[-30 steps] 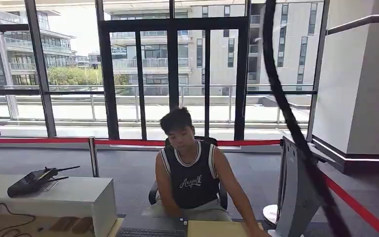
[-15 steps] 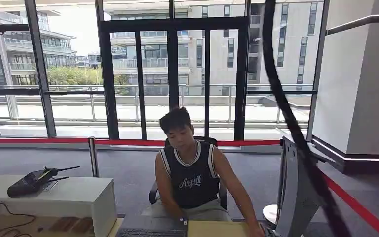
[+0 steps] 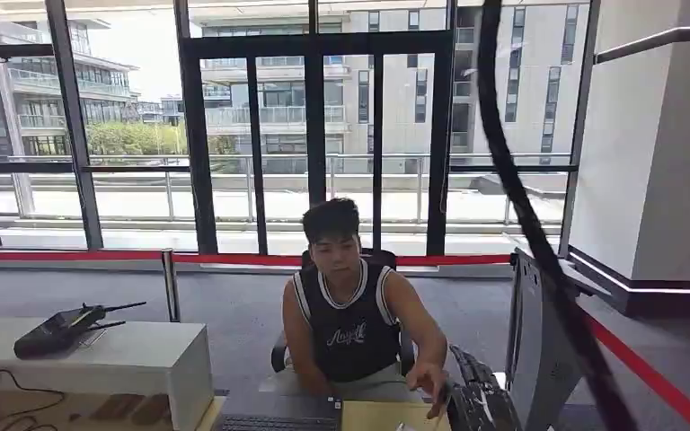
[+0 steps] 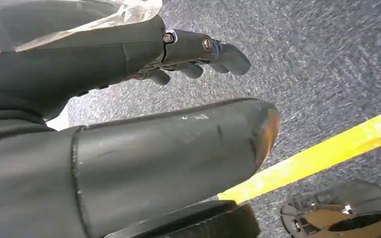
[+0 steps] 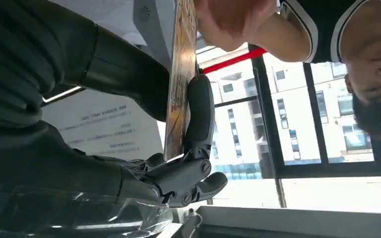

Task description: Pass the card to the sensor for recognition and then transmit it.

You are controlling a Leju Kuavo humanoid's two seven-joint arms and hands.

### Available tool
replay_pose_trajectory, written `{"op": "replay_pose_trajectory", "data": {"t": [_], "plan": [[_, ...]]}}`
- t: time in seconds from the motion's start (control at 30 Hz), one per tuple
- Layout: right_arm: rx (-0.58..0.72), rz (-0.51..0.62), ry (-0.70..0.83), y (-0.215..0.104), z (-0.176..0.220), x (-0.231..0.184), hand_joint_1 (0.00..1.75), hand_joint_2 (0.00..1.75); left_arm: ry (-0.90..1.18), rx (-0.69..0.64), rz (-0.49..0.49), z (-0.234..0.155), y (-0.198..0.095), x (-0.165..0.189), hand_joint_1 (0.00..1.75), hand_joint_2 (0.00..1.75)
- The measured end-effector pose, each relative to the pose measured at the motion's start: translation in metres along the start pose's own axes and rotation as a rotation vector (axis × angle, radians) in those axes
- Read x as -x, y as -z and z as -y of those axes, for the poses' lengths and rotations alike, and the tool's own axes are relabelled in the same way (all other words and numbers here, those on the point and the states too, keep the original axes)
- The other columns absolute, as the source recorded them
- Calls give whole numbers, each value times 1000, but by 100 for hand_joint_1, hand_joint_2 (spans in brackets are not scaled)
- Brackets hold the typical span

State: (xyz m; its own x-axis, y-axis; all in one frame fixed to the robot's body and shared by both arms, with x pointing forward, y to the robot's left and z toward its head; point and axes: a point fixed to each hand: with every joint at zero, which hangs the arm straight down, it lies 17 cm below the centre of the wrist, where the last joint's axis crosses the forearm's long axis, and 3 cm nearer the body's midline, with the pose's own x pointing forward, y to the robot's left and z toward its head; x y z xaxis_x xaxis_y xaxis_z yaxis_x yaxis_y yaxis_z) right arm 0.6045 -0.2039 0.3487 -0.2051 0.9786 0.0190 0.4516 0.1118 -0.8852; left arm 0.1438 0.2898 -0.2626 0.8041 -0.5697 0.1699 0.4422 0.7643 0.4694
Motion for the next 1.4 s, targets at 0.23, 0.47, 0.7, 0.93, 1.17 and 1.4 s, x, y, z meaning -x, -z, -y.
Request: {"op": "replay_pose_trajectory", "data": {"t": [0.23,0.47,0.7,0.93,1.17,1.4], "plan": [[-63,33,-36,40,-2,-31,175,175,41,0,22,-6,2,-14,0,0],[-123,25,-50,48,-20,-46,175,175,54,-3,27,-8,3,-19,0,0],[-168,19,-53,44,-39,-53,0,175,54,-4,27,-8,3,-19,0,0],[-193,-1,-66,39,-51,-49,0,0,54,-3,31,-7,3,-19,0,0],[-199,-23,-60,36,-58,-41,0,0,55,-3,32,-7,3,-19,0,0],[-118,12,-46,41,-43,-42,0,0,37,-7,27,-7,2,-16,0,0]]}}
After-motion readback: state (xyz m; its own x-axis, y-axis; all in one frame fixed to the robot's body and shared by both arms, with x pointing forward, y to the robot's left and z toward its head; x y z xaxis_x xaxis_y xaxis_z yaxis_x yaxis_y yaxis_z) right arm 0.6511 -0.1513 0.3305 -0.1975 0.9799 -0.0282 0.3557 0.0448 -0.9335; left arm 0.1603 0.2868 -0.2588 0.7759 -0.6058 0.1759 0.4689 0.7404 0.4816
